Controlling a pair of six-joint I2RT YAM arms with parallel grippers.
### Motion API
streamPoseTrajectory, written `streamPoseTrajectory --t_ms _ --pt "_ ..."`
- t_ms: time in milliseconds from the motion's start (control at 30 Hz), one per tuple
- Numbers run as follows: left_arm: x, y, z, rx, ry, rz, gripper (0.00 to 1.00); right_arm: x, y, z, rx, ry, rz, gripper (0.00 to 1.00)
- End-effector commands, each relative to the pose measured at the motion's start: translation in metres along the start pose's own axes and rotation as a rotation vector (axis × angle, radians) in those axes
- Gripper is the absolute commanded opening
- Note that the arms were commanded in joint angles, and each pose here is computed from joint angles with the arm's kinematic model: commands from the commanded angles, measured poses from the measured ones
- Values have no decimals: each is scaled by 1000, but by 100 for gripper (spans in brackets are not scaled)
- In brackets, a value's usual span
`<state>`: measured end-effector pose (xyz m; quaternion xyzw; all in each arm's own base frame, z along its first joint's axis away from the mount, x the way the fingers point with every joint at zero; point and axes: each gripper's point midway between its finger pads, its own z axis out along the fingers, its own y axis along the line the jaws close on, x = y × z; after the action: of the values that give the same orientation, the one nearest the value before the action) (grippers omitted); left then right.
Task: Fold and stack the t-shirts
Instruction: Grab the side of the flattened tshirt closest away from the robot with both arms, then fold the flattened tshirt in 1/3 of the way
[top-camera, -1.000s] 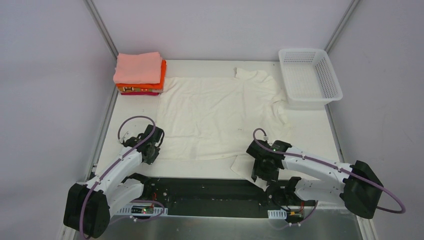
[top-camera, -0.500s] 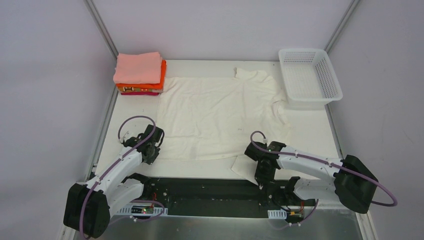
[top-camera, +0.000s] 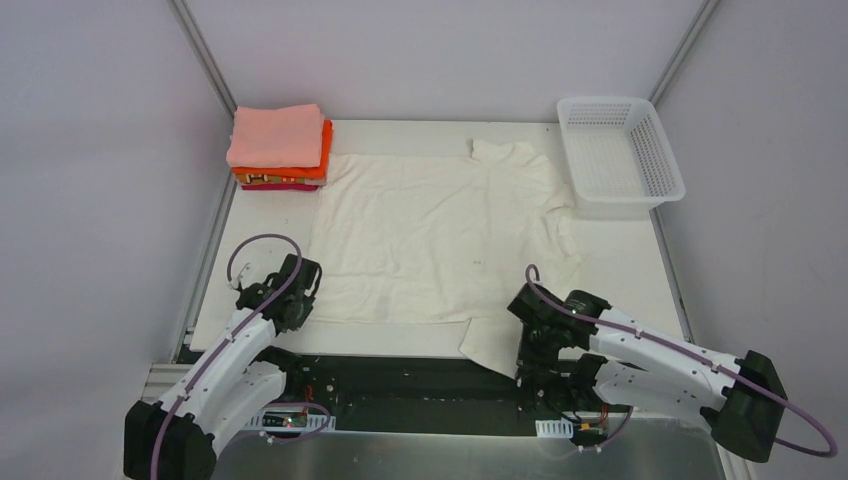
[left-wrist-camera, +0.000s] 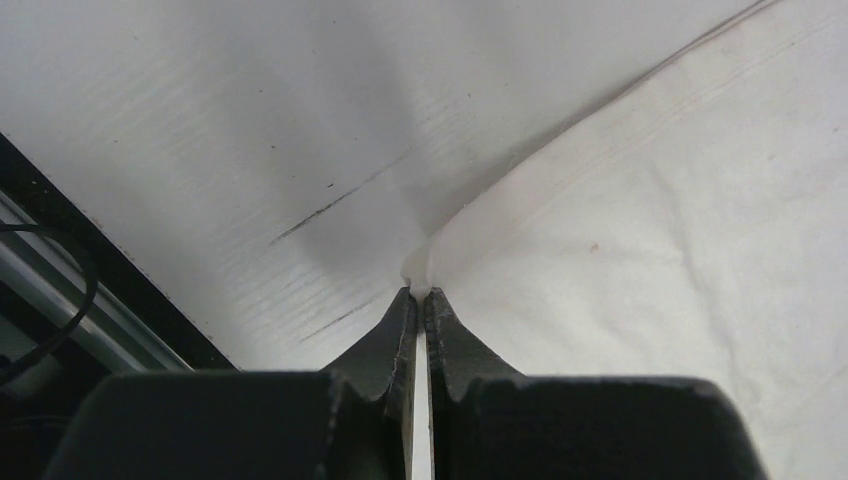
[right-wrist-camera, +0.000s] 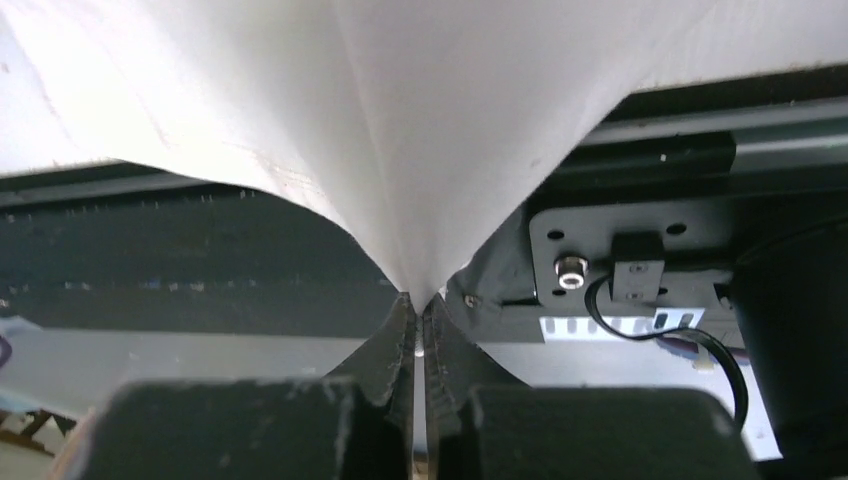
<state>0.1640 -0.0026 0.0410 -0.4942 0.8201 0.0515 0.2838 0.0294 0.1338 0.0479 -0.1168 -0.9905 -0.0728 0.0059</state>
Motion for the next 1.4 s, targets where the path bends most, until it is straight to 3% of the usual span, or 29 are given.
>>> streamPoseTrajectory --t_ms 0,167,267,400,567,800,1133,1367 --pt "-18 12 -7 -38 -70 -21 0 27 -6 -26 -19 123 -51 0" --pt "-25 19 -8 -66 -94 -13 0 40 -7 -29 -26 206 -86 0" --pt "-27 16 -10 -59 -93 -9 0 37 -1 -33 -52 189 -100 0" --pt "-29 -2 -16 -16 -72 12 0 4 7 -43 -33 36 -100 0" --pt "-26 -41 -18 81 -18 45 0 -54 35 -71 -133 -162 -56 0" --pt "-54 -80 -20 95 -93 55 0 -136 56 -101 -204 -386 33 0" --pt "-74 -119 1 69 -83 41 0 -225 76 -128 -282 -609 71 0" --pt "-84 -134 17 67 -84 31 0 -265 83 -132 -308 -597 73 0"
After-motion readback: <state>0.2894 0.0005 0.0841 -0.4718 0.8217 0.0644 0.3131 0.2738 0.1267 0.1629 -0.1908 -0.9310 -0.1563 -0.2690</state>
